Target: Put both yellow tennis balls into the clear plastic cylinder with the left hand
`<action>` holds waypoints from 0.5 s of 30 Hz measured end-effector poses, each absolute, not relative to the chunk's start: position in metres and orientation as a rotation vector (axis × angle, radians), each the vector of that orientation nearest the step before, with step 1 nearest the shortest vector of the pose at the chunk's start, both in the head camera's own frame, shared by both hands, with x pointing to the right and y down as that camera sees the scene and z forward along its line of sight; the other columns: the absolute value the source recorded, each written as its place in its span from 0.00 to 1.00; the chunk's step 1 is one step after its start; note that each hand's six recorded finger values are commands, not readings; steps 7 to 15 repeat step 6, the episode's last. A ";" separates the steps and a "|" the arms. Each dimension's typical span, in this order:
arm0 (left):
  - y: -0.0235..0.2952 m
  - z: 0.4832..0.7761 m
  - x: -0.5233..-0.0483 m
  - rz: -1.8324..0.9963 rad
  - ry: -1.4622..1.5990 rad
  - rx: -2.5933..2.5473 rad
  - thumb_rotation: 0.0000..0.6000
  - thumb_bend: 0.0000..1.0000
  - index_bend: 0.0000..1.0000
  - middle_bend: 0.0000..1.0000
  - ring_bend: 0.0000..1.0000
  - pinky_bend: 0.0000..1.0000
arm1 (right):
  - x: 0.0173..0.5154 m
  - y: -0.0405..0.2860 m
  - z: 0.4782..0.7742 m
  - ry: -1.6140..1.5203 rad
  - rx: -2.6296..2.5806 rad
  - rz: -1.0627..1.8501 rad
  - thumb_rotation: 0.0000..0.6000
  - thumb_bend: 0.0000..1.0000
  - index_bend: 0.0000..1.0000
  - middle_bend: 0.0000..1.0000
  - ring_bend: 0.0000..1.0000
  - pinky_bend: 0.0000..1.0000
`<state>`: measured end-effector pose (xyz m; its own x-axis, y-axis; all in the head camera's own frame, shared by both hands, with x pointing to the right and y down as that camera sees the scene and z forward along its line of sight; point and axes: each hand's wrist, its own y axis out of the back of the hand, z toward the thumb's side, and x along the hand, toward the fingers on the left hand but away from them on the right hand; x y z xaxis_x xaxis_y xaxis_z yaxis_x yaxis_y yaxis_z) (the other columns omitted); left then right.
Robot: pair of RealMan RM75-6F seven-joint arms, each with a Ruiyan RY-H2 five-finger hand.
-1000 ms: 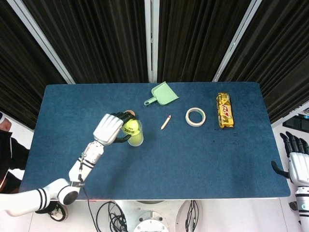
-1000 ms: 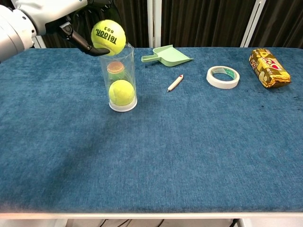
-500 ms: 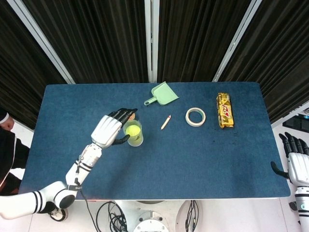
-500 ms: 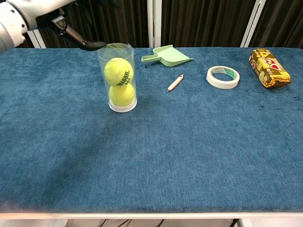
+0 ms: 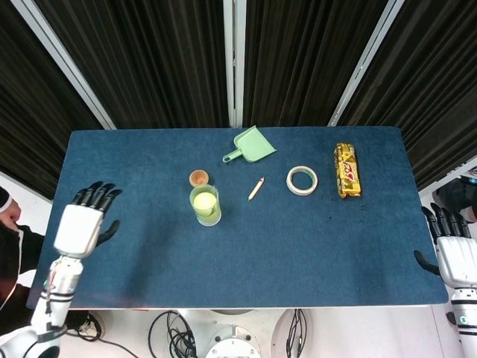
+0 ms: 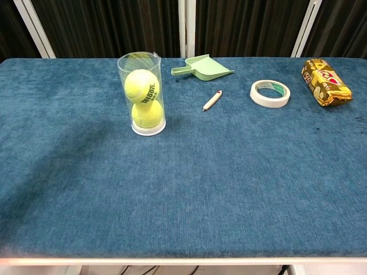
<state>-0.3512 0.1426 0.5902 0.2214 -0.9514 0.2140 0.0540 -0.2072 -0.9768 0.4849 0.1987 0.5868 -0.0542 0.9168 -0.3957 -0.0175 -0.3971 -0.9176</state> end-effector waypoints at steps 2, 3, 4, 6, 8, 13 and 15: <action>0.163 0.592 -0.382 -1.290 0.864 -1.401 1.00 0.21 0.17 0.19 0.11 0.23 | 0.484 0.200 0.588 -0.996 -1.444 1.536 1.00 0.18 0.00 0.00 0.00 0.00; 0.170 0.591 -0.392 -1.321 0.854 -1.393 1.00 0.21 0.16 0.18 0.10 0.22 | 0.484 0.201 0.588 -0.997 -1.436 1.526 1.00 0.18 0.00 0.00 0.00 0.00; 0.176 0.591 -0.401 -1.345 0.852 -1.390 1.00 0.21 0.16 0.18 0.10 0.22 | 0.483 0.201 0.588 -0.999 -1.430 1.522 1.00 0.18 0.00 0.00 0.00 0.00; 0.184 0.589 -0.415 -1.381 0.863 -1.396 1.00 0.21 0.16 0.17 0.09 0.21 | 0.484 0.202 0.588 -0.997 -1.418 1.524 1.00 0.18 0.00 0.00 0.00 0.00; 0.184 0.589 -0.415 -1.381 0.863 -1.396 1.00 0.21 0.16 0.17 0.09 0.21 | 0.484 0.202 0.588 -0.997 -1.418 1.524 1.00 0.18 0.00 0.00 0.00 0.00; 0.184 0.589 -0.415 -1.381 0.863 -1.396 1.00 0.21 0.16 0.17 0.09 0.21 | 0.484 0.202 0.588 -0.997 -1.418 1.524 1.00 0.18 0.00 0.00 0.00 0.00; 0.184 0.589 -0.415 -1.381 0.863 -1.396 1.00 0.21 0.16 0.17 0.09 0.21 | 0.484 0.202 0.588 -0.997 -1.418 1.524 1.00 0.18 0.00 0.00 0.00 0.00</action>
